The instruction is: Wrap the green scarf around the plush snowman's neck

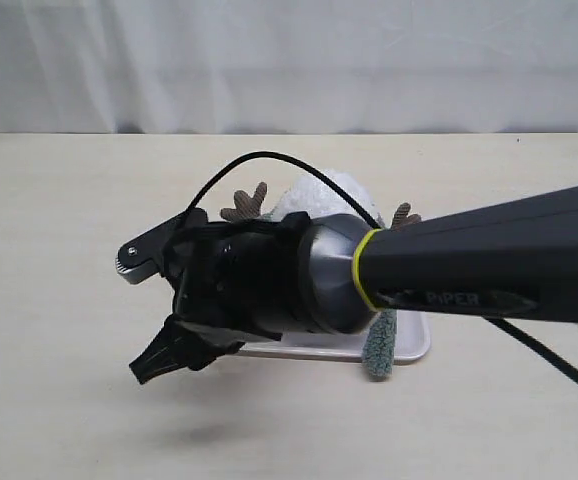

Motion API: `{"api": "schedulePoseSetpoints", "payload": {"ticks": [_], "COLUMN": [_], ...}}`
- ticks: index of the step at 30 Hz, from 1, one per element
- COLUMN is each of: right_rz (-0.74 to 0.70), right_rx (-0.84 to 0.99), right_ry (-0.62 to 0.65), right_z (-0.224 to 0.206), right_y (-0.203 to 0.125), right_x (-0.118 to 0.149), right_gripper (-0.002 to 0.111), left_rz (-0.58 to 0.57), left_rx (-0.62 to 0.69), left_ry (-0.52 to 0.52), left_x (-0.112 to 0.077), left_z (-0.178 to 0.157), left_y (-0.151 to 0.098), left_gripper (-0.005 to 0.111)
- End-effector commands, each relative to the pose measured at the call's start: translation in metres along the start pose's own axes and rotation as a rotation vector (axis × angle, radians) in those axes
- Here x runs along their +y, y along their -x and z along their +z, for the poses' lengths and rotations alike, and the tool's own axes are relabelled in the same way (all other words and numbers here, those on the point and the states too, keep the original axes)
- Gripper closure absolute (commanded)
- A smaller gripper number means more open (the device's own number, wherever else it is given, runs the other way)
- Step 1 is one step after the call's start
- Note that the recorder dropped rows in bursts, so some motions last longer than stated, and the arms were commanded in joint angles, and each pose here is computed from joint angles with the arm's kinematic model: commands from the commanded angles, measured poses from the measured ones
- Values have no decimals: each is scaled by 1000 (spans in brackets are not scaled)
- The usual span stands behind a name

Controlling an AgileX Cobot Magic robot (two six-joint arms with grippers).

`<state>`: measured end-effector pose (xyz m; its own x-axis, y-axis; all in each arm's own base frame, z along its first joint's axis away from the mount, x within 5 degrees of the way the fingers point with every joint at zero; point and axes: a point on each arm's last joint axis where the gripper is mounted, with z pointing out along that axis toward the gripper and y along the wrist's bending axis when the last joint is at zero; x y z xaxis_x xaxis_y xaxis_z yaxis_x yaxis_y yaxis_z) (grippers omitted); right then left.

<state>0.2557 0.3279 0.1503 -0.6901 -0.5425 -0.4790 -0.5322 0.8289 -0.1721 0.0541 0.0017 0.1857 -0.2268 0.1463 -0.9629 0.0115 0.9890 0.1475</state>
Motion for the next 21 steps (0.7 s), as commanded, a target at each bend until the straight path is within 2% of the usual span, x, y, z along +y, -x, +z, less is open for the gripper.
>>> {"api": "schedulePoseSetpoints", "payload": {"ticks": [1,3,6,9,14,21], "right_rz": [98,115,142,179,211,247], "right_rx": [-101,-130,-158,-149,-97,-106], "right_ry": [-68,-17,33,21,-70,0], "right_z": [-2,-2,-3,-2,2,5], "right_y": [5,8,11,11,8,9], "right_x": [-11,-7,-3,-7,-22,-17], "right_gripper": [52,45,45,45,45,45], "left_rz": [-2,-2,-2,-2,-2,-2], "left_rx": [-7,-7,-7,-7,-7,-7], "left_ry": [-5,-5,-5,-5,-5,-5], "left_x": [0,0,0,0,0,0], "left_z": [0,0,0,0,0,0], "left_y": [0,0,0,0,0,0], "left_gripper": [107,107,107,107,107,107]}}
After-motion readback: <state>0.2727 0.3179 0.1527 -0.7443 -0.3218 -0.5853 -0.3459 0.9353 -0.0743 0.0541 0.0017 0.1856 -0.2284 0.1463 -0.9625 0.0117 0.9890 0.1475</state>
